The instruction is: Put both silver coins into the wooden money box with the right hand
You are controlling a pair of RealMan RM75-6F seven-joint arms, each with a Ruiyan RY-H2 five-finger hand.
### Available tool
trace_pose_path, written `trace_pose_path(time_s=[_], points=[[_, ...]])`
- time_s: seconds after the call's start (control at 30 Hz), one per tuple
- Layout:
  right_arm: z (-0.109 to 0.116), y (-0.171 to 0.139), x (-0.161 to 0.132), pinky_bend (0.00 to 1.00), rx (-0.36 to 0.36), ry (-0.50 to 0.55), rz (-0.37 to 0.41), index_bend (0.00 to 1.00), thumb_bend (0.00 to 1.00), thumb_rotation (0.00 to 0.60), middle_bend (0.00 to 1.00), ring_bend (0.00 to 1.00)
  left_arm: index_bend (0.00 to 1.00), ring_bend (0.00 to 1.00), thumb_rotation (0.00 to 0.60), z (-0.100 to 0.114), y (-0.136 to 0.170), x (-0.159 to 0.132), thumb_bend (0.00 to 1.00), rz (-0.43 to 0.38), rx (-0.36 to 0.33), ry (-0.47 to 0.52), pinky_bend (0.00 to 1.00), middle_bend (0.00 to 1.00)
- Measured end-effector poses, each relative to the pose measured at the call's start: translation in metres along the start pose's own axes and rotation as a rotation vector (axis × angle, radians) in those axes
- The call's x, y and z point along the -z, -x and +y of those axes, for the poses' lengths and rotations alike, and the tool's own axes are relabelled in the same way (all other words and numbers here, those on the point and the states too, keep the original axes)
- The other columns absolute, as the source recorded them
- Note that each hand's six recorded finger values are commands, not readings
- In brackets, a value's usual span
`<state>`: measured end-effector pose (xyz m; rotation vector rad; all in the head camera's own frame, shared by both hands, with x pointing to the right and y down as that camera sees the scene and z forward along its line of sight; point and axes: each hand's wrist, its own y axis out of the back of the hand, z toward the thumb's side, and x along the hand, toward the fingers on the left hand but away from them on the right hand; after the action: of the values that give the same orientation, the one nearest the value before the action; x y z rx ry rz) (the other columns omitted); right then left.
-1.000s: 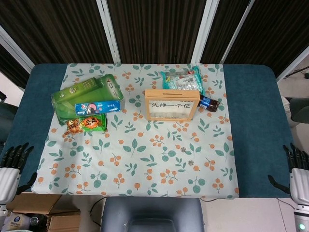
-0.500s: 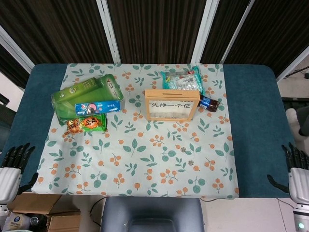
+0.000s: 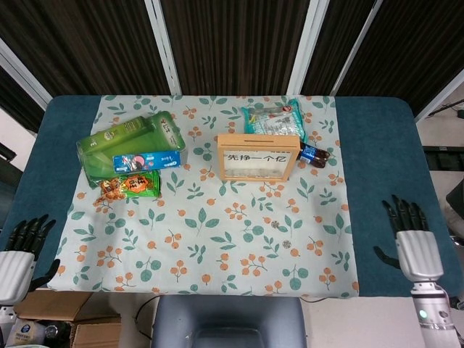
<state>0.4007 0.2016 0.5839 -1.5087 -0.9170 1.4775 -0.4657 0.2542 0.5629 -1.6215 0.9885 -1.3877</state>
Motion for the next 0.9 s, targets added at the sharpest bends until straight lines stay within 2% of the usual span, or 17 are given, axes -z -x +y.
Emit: trace_pose_path(time_s=[0.23,0.43,0.5,0.63,0.9], points=[[-0.014,0.048,-0.071,0.00,-0.021,-0.069,0.165,0.00,0.35,0.600,0.00,0.00,0.00,0.00,0.600,0.000,0.001,-0.001,0.37,-0.002,-0.004,0.001,0.03,0.00],[-0.041,0.069,-0.121,0.00,-0.050,-0.095,0.226,0.01,0.35,0.600,0.00,0.00,0.00,0.00,0.600,-0.001,0.002,0.001,0.37,0.003,0.003,-0.001,0.03,0.00],[-0.051,0.073,-0.131,0.00,-0.060,-0.106,0.233,0.06,0.36,0.600,0.00,0.00,0.00,0.00,0.600,-0.002,0.002,0.002,0.37,0.008,0.006,0.000,0.03,0.00],[-0.072,0.081,-0.147,0.00,-0.077,-0.136,0.247,0.24,0.37,0.600,0.00,0.00,0.00,0.00,0.600,-0.003,0.002,0.005,0.37,0.014,0.009,0.002,0.03,0.00],[-0.096,0.089,-0.160,0.00,-0.098,-0.160,0.266,0.39,0.37,0.600,0.00,0.00,0.00,0.00,0.600,-0.005,0.003,0.011,0.36,0.022,0.015,0.008,0.03,0.00]])
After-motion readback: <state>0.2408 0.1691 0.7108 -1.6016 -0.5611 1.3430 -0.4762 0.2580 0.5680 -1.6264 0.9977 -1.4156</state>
